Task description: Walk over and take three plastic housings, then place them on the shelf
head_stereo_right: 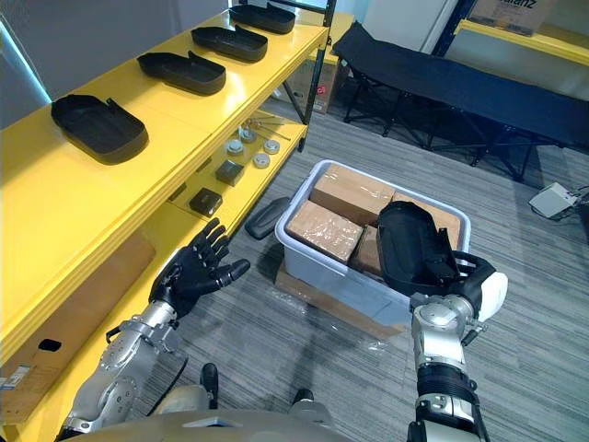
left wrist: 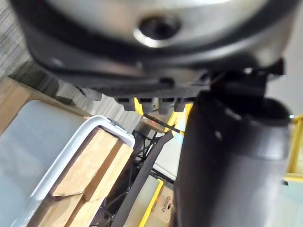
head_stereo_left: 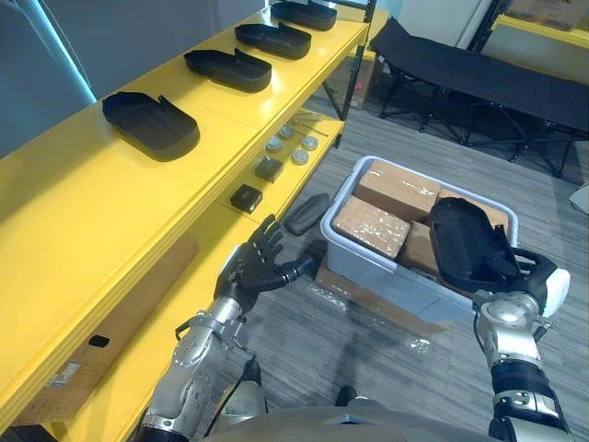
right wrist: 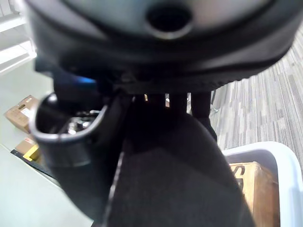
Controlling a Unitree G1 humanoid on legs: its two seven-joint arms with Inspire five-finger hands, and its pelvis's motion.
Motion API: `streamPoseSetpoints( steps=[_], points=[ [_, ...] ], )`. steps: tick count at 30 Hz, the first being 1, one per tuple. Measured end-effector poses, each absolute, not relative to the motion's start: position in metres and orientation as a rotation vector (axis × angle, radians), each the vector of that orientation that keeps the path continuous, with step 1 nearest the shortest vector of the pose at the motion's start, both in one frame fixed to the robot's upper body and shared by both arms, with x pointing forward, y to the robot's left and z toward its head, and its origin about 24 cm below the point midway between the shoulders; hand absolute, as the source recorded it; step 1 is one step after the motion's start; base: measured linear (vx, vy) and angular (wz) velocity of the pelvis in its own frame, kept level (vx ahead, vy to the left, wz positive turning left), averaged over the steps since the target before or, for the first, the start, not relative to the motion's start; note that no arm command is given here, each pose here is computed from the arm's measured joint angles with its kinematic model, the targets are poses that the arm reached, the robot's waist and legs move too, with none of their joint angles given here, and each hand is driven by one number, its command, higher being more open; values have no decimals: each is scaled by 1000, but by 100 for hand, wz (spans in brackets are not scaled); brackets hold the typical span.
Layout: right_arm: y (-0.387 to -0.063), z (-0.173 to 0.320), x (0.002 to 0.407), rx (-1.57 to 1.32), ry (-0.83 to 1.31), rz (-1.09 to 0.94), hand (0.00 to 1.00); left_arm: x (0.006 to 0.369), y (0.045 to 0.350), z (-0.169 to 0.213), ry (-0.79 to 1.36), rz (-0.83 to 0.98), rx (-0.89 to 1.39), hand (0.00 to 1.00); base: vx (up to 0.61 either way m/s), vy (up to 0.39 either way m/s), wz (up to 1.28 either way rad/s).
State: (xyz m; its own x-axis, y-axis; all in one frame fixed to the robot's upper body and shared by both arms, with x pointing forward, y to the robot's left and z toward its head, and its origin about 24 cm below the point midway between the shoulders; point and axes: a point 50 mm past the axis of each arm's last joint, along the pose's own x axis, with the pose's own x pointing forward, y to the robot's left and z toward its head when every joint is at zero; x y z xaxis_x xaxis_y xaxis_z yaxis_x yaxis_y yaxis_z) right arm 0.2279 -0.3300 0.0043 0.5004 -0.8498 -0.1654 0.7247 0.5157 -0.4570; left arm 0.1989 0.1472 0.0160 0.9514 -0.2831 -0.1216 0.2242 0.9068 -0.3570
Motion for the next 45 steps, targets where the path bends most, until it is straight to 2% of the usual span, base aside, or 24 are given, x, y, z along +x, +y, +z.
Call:
streamPoseSetpoints(
  steps=[3, 7, 12, 15, 21, 25, 30, 39, 45],
  points=[
    [-330, 12, 231, -379, 336, -974, 0, 198, 145, 15, 175, -258, -370, 100, 0, 0, 0],
    [-326, 45, 240, -436, 145, -961, 0, 197, 142, 12, 216, -269, -423, 100, 0, 0, 0],
    [-319, 96, 248, -587, -190, -896, 0, 192, 132, 1, 368, -298, -709, 100, -1, 16, -8],
    [-313, 113, 251, -674, -306, -842, 0, 189, 124, -7, 453, -308, -882, 100, 2, 19, -15],
    [-296, 112, 257, -736, -365, -737, 0, 194, 112, -14, 512, -310, -1068, 100, 6, 12, -9],
    [-274, 109, 262, -765, -428, -596, 0, 203, 105, -12, 515, -334, -1135, 100, 5, 13, -11],
    [-250, 101, 262, -737, -487, -474, 0, 209, 100, -12, 509, -345, -1150, 100, 1, 8, -6],
    [-203, 75, 258, -658, -463, -255, 0, 210, 89, -20, 552, -355, -1145, 100, 0, 0, 0],
    [-183, 64, 253, -624, -449, -152, 0, 209, 85, -20, 554, -363, -1145, 100, 0, 0, 0]
  ],
)
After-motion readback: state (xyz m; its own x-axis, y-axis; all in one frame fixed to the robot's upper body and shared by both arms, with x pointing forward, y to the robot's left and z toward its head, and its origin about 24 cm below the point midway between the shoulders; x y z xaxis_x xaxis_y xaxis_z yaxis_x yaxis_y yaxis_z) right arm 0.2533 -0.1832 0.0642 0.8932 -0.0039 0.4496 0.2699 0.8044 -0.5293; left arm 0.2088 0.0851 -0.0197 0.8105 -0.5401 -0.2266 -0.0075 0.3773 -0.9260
